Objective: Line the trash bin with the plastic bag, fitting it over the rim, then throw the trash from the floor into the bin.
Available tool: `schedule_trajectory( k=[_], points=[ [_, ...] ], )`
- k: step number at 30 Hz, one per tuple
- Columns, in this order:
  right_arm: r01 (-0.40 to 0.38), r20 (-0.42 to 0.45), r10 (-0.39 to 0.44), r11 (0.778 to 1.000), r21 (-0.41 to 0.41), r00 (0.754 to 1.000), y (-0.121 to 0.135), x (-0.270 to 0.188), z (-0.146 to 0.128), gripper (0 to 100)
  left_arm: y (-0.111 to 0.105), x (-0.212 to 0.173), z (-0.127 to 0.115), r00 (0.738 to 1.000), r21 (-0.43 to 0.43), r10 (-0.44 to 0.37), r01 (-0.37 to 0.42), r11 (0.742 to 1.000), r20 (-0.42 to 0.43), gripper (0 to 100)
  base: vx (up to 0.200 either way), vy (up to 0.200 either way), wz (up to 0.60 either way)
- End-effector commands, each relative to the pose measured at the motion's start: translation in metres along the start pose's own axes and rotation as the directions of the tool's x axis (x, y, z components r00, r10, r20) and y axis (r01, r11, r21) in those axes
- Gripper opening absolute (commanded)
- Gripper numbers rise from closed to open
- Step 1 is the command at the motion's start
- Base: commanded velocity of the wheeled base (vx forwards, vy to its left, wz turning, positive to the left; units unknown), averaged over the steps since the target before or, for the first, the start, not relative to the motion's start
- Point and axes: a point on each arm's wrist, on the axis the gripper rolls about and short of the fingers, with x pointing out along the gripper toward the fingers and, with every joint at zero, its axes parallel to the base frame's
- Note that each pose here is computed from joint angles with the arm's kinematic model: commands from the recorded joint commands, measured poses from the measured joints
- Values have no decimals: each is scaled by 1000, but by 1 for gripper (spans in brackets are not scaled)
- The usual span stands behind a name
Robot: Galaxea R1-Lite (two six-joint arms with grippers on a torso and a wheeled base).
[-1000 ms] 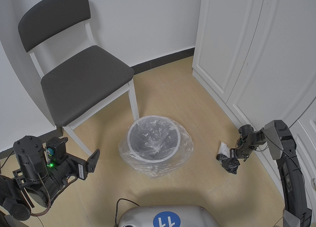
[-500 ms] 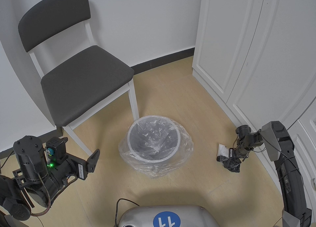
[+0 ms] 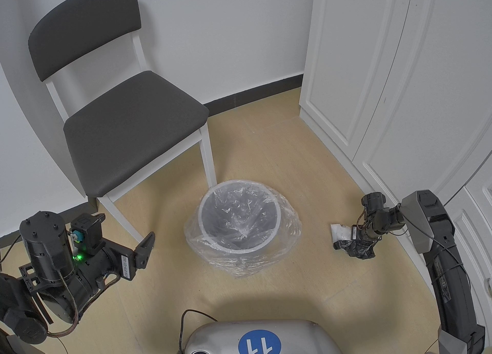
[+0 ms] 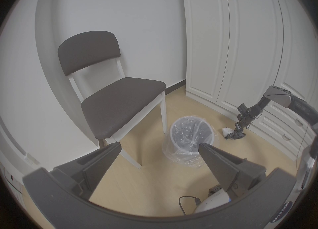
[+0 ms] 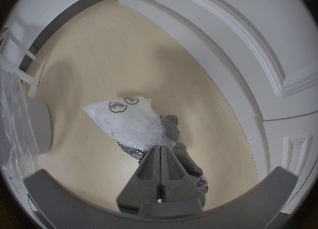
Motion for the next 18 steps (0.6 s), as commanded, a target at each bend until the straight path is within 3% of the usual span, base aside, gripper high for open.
schedule_trajectory(
  k=[1,6,18],
  points=[
    [-17,52,16,1000,18,999,1,-17,17,0,1,-1,1,1000,-3,0,0,1000,9,100,0,0,0],
    [-38,86,34,998,49,996,2,-33,29,0,1,-2,2,1000,-2,0,0,1000,10,100,0,0,0],
    [-202,56,200,978,43,978,-2,-76,38,0,1,-3,2,1000,0,-1,1,1000,15,100,0,0,0]
  ],
)
